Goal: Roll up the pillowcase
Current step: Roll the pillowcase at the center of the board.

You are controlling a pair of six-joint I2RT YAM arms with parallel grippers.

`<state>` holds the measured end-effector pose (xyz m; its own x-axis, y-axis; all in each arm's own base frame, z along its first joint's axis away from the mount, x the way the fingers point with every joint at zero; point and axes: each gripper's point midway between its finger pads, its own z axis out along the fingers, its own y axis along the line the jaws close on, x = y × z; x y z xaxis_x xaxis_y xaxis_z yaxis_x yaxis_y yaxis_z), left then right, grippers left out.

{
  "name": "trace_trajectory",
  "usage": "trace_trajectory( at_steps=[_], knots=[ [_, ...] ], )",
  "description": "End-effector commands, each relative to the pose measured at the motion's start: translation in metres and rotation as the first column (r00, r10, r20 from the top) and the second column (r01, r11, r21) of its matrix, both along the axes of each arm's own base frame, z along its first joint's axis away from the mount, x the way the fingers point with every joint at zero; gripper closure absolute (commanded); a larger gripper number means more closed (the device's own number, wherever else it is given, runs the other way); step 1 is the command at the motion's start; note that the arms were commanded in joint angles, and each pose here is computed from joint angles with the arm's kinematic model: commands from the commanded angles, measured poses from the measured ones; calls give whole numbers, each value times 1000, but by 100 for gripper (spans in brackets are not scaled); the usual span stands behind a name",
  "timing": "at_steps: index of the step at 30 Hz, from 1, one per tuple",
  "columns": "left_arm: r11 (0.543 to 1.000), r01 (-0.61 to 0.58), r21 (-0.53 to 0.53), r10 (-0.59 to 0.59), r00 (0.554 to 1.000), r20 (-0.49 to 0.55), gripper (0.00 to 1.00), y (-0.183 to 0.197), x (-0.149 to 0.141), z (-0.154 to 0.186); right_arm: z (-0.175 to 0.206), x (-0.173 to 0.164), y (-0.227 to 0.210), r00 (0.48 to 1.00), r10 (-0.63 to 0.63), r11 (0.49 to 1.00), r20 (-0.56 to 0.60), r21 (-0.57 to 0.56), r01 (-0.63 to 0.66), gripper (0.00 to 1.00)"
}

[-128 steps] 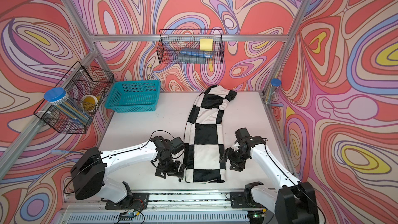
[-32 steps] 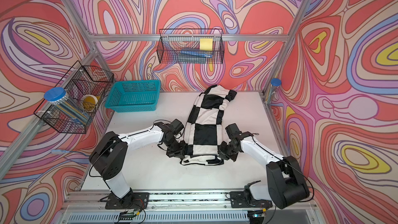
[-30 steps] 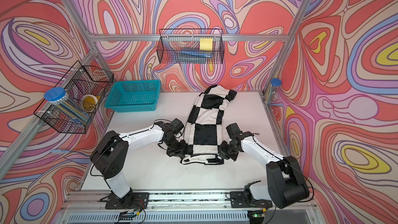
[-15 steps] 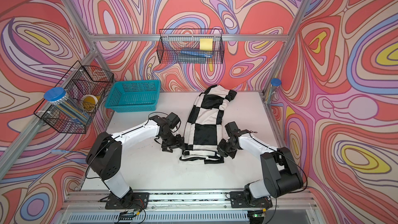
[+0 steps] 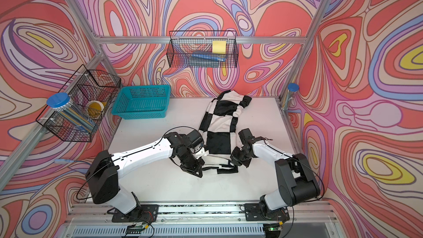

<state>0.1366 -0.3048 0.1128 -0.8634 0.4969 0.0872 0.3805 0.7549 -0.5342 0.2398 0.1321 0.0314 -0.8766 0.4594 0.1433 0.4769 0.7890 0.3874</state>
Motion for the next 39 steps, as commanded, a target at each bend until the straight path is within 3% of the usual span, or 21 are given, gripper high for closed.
trace_trajectory(
  at_steps=[1, 5, 10, 15, 19, 20, 23, 27, 30, 34, 39],
  knots=[
    [998, 61, -19, -61, 998, -6, 100, -7, -5, -1, 2, 11, -8, 999, -14, 999, 36, -45, 15, 100],
    [990, -27, 136, 1, 982, 187, 100, 0, 31, -20, 1, 10, -8, 999, -15, 999, 31, -49, 16, 100],
    [963, -144, 227, 52, 928, 369, 100, 2, 68, -38, 1, 14, -7, 999, -17, 999, 34, -46, 18, 100],
    [940, -237, 244, 101, 879, 465, 100, 9, 88, -51, 4, 18, -7, 999, -18, 999, 42, -46, 20, 100],
    [923, -322, 209, 146, 799, 583, 100, 15, 110, -38, 5, 20, -5, 998, -22, 999, 52, -38, 24, 100],
    [925, -326, 193, 151, 785, 601, 100, 13, 115, -36, 5, 21, -5, 998, -23, 999, 56, -36, 25, 93],
    [933, -301, 196, 133, 797, 590, 100, 0, 120, -44, 10, 24, -4, 997, -26, 999, 68, -30, 28, 64],
    [929, -296, 224, 129, 823, 554, 100, -8, 120, -63, 41, 28, -15, 990, -49, 995, 134, -81, 60, 32],
    [925, -286, 249, 108, 828, 551, 100, -4, 118, -69, 67, 16, -27, 985, -93, 987, 148, -115, 111, 26],
    [922, -262, 284, 66, 831, 552, 100, 3, 117, -78, 71, -17, -24, 966, -235, 970, 110, -32, 240, 25],
    [940, -228, 255, 74, 864, 498, 100, -7, 119, -65, 70, -46, -2, 888, -450, 893, 95, 75, 444, 28]
  ],
)
